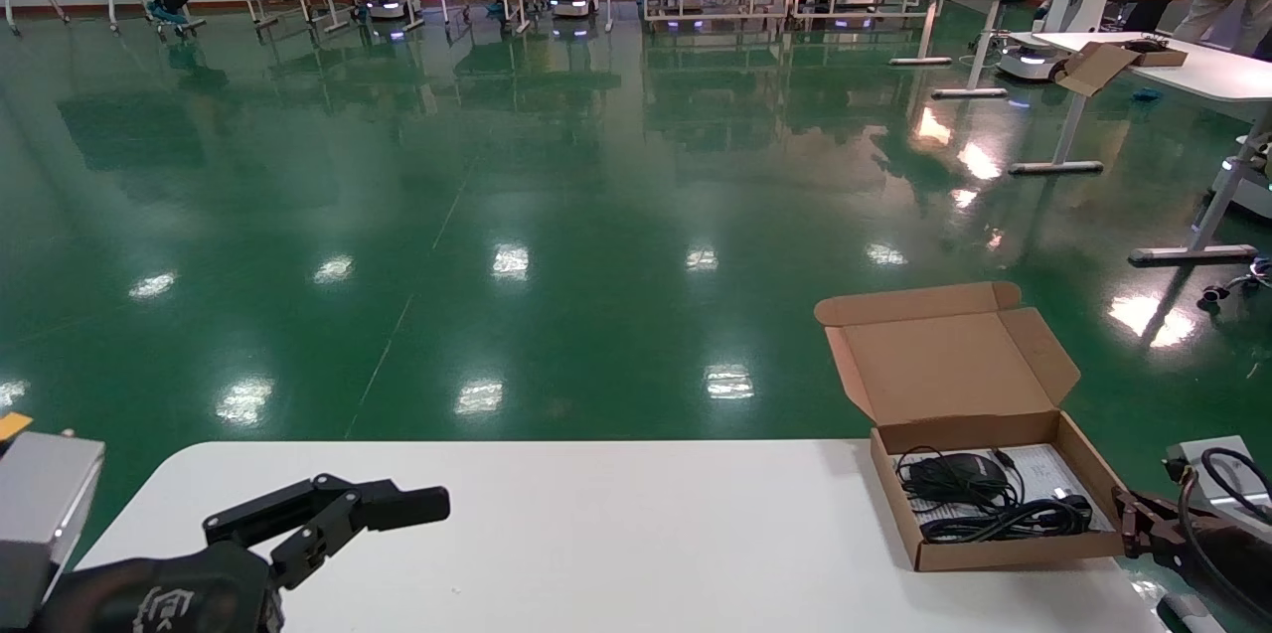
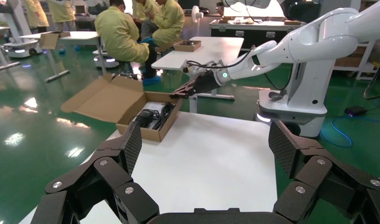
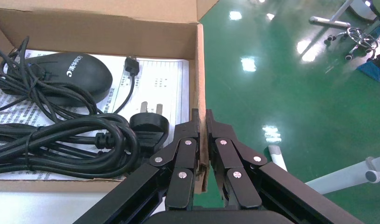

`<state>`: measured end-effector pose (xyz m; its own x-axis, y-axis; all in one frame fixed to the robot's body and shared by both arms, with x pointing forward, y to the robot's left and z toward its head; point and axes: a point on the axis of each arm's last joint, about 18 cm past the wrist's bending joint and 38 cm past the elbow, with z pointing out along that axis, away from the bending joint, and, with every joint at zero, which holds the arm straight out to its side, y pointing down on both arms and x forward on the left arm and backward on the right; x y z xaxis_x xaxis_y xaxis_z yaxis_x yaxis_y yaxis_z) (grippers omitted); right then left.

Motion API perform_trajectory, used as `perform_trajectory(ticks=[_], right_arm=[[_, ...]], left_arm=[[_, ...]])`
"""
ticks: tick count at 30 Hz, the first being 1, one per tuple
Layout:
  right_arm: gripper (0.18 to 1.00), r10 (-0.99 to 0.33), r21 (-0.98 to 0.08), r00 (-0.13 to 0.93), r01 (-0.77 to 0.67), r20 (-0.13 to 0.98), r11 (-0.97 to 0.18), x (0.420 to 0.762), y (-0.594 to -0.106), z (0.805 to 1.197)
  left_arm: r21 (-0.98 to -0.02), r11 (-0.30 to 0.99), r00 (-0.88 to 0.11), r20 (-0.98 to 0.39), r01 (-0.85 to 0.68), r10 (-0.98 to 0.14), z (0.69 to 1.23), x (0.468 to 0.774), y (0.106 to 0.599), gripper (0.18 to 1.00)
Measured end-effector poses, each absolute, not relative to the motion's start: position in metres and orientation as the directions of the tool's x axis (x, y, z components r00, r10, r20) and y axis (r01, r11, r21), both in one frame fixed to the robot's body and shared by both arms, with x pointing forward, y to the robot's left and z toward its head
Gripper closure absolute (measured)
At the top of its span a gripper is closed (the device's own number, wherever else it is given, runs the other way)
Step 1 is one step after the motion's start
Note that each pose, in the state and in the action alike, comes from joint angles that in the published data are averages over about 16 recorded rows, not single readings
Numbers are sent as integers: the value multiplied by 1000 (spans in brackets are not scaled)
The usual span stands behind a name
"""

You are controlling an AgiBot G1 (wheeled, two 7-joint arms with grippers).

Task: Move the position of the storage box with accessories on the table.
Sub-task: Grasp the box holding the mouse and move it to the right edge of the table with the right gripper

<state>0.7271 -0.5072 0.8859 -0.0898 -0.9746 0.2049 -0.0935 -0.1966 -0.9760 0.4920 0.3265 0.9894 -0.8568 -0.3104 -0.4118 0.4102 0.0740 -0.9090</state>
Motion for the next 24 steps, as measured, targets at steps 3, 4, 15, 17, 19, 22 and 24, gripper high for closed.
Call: perform_trajectory(ticks=[3, 4, 15, 17, 19, 22, 24], right_arm=[[977, -975, -975, -82, -100, 206, -198, 727, -506, 880], [977, -975, -975, -80, -102, 207, -199, 726, -506, 878], [977, -971, -967, -56, -116, 234, -227, 725, -503, 867], [977, -969, -965, -54, -117, 240, -233, 725, -503, 867], [977, -968, -964, -51, -117, 246, -239, 725, -503, 867], [977, -966, -962, -48, -117, 255, -249, 724, -503, 867], [976, -964, -960, -46, -117, 261, -255, 724, -503, 867]], left_arm=[[-909, 74, -857, -412, 410, -310, 989, 492, 326, 184], [-909, 74, -857, -412, 410, -310, 989, 492, 326, 184], [-909, 74, -857, -412, 410, -310, 989, 492, 326, 184], [-909, 74, -857, -412, 410, -310, 989, 492, 326, 184], [-909, 74, -857, -412, 410, -310, 989, 492, 326, 184], [-909, 74, -857, -412, 410, -310, 989, 492, 326, 184], [-909, 74, -857, -412, 410, -310, 989, 492, 326, 184]])
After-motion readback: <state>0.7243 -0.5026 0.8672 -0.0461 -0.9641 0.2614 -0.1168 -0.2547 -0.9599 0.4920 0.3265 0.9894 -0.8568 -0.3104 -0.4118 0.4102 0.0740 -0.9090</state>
